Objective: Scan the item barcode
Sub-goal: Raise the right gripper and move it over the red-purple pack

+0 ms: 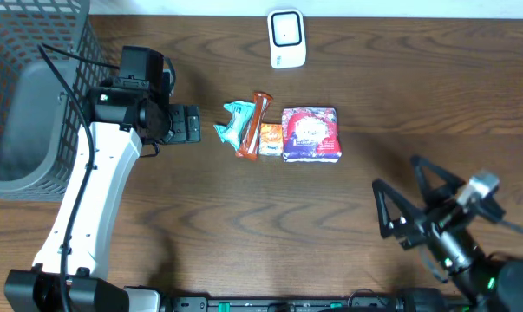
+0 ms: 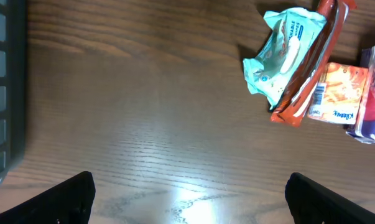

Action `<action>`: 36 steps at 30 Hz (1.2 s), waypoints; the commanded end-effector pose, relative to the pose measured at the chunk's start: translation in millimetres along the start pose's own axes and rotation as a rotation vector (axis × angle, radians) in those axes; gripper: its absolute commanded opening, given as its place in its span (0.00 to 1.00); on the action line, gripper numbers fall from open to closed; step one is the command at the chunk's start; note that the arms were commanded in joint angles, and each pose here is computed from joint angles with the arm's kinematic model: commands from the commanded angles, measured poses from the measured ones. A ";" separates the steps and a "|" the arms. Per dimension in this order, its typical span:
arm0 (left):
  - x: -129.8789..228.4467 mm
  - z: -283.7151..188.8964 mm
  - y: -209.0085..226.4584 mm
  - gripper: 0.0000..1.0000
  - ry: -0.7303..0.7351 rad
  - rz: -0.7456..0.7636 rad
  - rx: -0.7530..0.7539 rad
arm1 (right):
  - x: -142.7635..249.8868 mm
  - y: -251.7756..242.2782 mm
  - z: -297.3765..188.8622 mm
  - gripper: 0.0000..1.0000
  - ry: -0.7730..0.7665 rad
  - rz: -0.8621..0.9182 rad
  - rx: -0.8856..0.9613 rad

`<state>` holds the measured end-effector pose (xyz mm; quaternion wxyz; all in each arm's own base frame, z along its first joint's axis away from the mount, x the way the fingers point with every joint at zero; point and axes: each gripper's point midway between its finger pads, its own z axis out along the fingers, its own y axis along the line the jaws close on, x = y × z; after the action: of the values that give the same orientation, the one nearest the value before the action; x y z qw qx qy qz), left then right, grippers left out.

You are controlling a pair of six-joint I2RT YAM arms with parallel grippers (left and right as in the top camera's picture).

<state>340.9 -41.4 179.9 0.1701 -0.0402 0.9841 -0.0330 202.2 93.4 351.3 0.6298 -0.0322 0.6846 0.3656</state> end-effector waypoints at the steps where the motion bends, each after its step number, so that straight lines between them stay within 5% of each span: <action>1: 1.4 2.1 3.6 0.98 0.007 -0.009 -0.019 | -5.5 -11.2 18.0 0.99 0.177 -0.176 0.079; 10: 1.3 2.1 3.5 0.98 0.007 -0.009 -0.018 | 30.1 -54.9 46.6 0.99 0.770 -0.008 0.223; 14: 1.3 2.1 3.5 0.98 0.007 -0.009 -0.018 | 47.7 -70.7 53.5 0.99 0.918 0.086 0.259; 21: 1.4 2.1 3.5 0.98 0.008 -0.010 -0.018 | 65.5 -93.3 71.2 0.99 0.963 0.245 0.333; 36: 1.4 2.1 3.5 0.98 0.008 -0.010 -0.018 | 64.9 -131.2 85.9 0.99 0.909 0.142 0.439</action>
<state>340.9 -41.4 179.7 0.1697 -0.0402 0.9841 -0.0329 323.6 72.9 243.4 0.2318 -0.0111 0.9490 0.2134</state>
